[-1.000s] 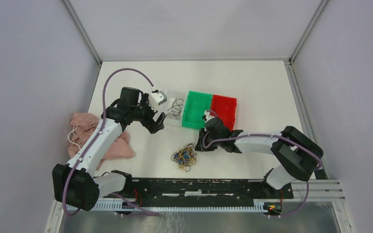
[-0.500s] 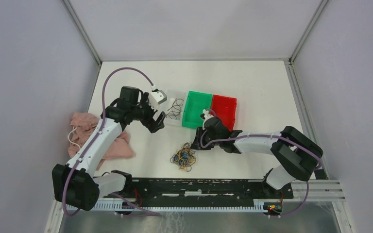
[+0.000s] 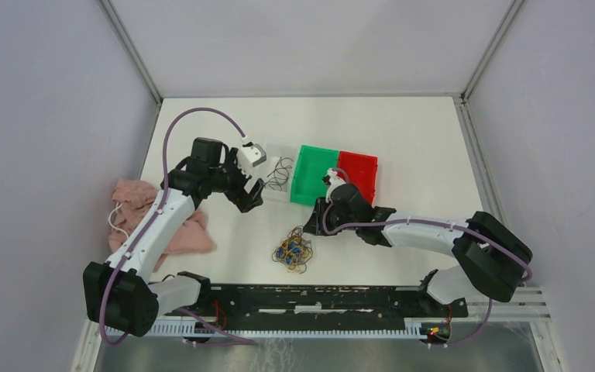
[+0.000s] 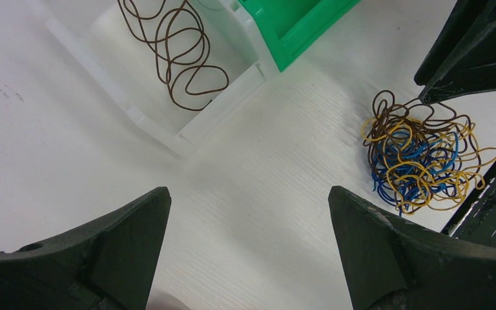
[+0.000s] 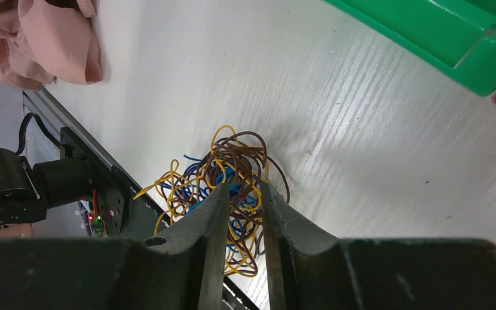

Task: Untangle the cables

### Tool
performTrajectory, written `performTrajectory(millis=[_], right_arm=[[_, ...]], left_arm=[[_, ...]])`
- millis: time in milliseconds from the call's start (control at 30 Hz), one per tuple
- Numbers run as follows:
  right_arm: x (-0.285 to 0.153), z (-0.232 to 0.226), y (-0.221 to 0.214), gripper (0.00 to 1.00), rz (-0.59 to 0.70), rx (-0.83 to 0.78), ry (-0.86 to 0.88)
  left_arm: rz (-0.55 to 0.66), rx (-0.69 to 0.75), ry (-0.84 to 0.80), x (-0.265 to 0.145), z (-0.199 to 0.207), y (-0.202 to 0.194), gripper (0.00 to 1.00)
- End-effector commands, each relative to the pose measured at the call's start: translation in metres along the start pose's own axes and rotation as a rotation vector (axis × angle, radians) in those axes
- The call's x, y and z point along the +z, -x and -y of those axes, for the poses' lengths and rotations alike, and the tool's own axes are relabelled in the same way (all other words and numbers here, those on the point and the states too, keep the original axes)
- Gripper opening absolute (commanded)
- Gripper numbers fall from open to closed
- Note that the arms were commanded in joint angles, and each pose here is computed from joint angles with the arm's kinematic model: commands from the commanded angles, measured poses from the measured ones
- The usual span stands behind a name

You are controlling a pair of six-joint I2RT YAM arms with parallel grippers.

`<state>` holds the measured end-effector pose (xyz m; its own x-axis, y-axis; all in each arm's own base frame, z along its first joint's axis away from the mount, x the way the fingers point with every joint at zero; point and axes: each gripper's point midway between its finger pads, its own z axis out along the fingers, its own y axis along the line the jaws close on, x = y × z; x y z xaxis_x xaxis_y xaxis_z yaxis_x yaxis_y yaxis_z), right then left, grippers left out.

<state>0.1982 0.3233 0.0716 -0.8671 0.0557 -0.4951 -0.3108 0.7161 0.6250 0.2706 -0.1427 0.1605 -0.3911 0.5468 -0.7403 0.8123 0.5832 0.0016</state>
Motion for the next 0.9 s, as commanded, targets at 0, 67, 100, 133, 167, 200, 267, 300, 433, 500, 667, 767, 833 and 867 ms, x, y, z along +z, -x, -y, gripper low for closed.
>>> performTrajectory(millis=[0,67,100,133,167,200,267,300,433,500,667,767,833,867], right_arm=[[0.000,-0.010,0.014,0.31,0.035,-0.029,0.006],[0.006,-0.011,0.016,0.31,0.030,-0.032,0.002],[0.009,-0.010,0.016,0.31,0.024,-0.034,0.000],[0.013,-0.010,0.015,0.31,0.018,-0.034,0.001],[0.016,-0.012,0.016,0.31,0.015,-0.035,0.006],[0.020,-0.011,0.014,0.30,0.006,-0.034,0.006],[0.027,-0.012,0.013,0.30,-0.005,-0.033,0.015],[0.031,-0.012,0.012,0.30,-0.011,-0.029,0.018],[0.040,-0.015,0.011,0.28,-0.019,-0.012,0.045],[0.043,-0.019,0.010,0.25,-0.019,0.003,0.074],[0.037,-0.035,0.006,0.30,-0.033,0.034,0.166],[0.027,-0.031,0.006,0.37,-0.010,0.035,0.149],[0.019,-0.028,0.006,0.40,0.001,0.026,0.137],[0.017,-0.028,0.006,0.42,0.007,0.024,0.138]], left_arm=[[0.057,0.022,-0.010,-0.006,0.000,0.020,0.99],[0.058,0.021,-0.010,-0.006,0.000,0.020,0.99],[0.058,0.020,-0.011,-0.006,0.001,0.020,0.99],[0.060,0.022,-0.010,-0.007,0.000,0.021,0.99],[0.062,0.024,-0.009,-0.007,0.001,0.021,0.99],[0.062,0.023,-0.008,-0.007,0.000,0.021,0.99],[0.062,0.023,-0.009,-0.007,0.000,0.022,0.99],[0.063,0.022,-0.010,-0.007,0.000,0.022,0.99],[0.067,0.023,-0.013,-0.007,0.000,0.025,0.99],[0.069,0.023,-0.014,-0.007,0.000,0.026,0.99],[0.069,0.022,-0.023,-0.008,0.002,0.026,0.99],[0.069,0.020,-0.035,-0.008,0.005,0.025,0.99],[0.069,0.017,-0.041,-0.008,0.007,0.023,0.99],[0.067,0.016,-0.045,-0.007,0.008,0.022,0.99]])
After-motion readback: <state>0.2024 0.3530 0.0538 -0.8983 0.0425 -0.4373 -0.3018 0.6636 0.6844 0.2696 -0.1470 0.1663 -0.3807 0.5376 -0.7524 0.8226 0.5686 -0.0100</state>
